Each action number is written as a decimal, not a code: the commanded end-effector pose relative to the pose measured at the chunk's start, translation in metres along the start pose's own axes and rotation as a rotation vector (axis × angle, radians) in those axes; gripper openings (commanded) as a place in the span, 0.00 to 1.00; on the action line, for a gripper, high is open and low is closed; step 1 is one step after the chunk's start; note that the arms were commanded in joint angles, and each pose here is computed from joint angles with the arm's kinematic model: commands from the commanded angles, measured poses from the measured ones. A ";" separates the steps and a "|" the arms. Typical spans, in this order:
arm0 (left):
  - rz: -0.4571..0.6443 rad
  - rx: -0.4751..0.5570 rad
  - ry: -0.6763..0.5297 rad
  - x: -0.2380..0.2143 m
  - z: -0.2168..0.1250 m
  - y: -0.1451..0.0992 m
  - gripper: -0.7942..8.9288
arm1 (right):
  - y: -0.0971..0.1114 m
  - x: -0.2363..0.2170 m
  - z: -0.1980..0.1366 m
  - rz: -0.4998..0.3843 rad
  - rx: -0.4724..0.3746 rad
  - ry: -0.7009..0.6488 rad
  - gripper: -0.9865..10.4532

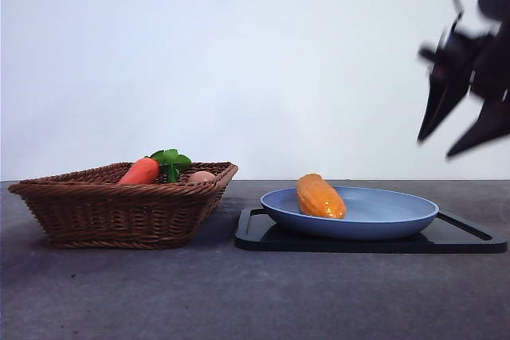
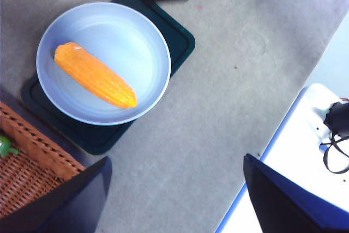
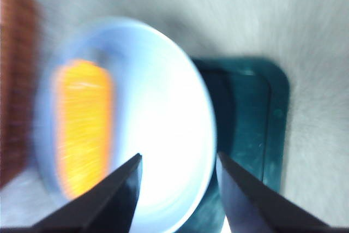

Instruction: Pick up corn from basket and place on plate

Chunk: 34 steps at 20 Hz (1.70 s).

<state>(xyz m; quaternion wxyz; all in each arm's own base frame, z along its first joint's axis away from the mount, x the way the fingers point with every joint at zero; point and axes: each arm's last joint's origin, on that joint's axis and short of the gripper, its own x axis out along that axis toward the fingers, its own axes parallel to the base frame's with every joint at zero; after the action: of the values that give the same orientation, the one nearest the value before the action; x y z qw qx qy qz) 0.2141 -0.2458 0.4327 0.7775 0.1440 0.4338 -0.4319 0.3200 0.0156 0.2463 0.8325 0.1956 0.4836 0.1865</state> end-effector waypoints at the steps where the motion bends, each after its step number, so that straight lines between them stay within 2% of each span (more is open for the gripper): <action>1: 0.012 0.020 -0.015 -0.002 0.004 0.000 0.48 | 0.022 -0.033 -0.007 0.015 -0.090 -0.017 0.28; 4: 0.050 0.018 0.000 -0.002 0.002 0.002 0.48 | 0.057 -0.078 -0.036 0.037 -0.209 -0.002 0.28; 7: 0.053 0.019 0.013 -0.002 0.001 0.002 0.47 | 0.084 -0.111 -0.066 0.072 -0.285 0.008 0.28; 11: 0.054 0.010 0.074 -0.002 -0.005 0.003 0.31 | 0.102 -0.136 -0.097 0.114 -0.363 0.041 0.24; 14: 0.053 0.013 0.075 -0.002 -0.005 0.003 0.12 | 0.106 -0.143 -0.111 0.130 -0.426 0.090 0.14; 15: 0.053 0.020 0.075 -0.002 -0.005 0.003 0.08 | 0.107 -0.143 -0.113 0.136 -0.457 0.104 0.10; 19: 0.053 0.027 0.076 -0.002 -0.005 0.003 0.09 | 0.111 -0.142 -0.114 0.152 -0.501 0.112 0.09; 23: 0.053 0.027 0.067 -0.002 -0.004 0.003 0.09 | 0.112 -0.142 -0.112 0.157 -0.478 0.090 0.09; 26: 0.053 0.031 0.041 -0.002 -0.002 0.003 0.09 | 0.113 -0.141 -0.110 0.158 -0.492 0.063 0.09; 34: 0.056 0.058 -0.126 -0.003 0.014 0.003 0.09 | 0.114 -0.141 -0.107 0.163 -0.506 0.033 0.09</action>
<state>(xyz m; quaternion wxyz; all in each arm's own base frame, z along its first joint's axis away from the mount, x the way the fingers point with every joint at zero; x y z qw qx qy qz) 0.2224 -0.2470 0.4374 0.8048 0.1500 0.3903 -0.4212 0.1450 0.0567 0.3540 0.8257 0.0143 0.4254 0.3701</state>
